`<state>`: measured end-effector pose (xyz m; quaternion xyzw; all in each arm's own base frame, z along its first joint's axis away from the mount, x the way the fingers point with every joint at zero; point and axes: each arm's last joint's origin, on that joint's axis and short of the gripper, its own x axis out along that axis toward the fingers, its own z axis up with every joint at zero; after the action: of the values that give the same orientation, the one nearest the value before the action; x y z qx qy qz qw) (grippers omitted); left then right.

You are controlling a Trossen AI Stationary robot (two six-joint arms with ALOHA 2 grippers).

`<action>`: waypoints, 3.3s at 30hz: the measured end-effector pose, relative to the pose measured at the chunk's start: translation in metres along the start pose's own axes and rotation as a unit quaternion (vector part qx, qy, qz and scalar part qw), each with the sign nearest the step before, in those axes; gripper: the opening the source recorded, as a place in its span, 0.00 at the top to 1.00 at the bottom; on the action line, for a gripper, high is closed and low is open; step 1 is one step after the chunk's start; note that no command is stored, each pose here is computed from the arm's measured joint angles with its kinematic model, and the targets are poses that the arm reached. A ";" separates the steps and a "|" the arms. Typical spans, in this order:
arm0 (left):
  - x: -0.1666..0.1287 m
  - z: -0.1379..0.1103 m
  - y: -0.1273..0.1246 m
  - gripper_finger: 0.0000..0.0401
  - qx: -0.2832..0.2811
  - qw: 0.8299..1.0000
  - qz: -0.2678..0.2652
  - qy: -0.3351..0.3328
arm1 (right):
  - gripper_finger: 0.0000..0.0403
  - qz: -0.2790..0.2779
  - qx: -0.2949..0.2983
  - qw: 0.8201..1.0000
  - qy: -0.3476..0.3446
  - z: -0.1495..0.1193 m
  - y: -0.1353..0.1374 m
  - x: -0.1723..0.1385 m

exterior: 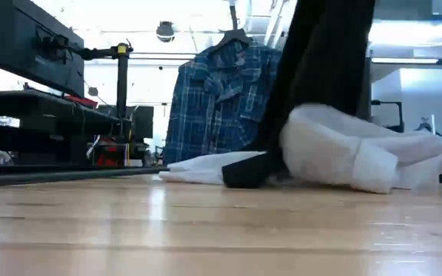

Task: Hang clothes
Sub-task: Unhang the black shirt from the rack

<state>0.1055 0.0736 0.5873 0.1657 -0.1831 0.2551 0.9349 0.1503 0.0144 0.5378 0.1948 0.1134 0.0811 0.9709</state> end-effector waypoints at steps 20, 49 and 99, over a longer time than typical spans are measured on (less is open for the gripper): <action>0.002 -0.012 -0.002 0.94 -0.004 0.999 -0.006 0.053 | 1.00 -0.415 0.122 0.835 0.340 -0.178 -0.125 0.131; 0.003 -0.026 -0.003 0.94 0.021 0.992 0.001 0.121 | 0.57 -0.331 0.197 0.857 0.343 -0.149 -0.170 0.126; -0.083 -0.361 -0.119 0.68 -0.351 0.594 -0.022 0.724 | 0.52 -0.358 0.088 0.926 0.083 -0.043 -0.205 0.069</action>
<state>0.1961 0.0874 0.2097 -0.4104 0.4818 0.1865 0.7514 0.2291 -0.1429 0.4050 0.2188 0.2628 -0.2659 0.9013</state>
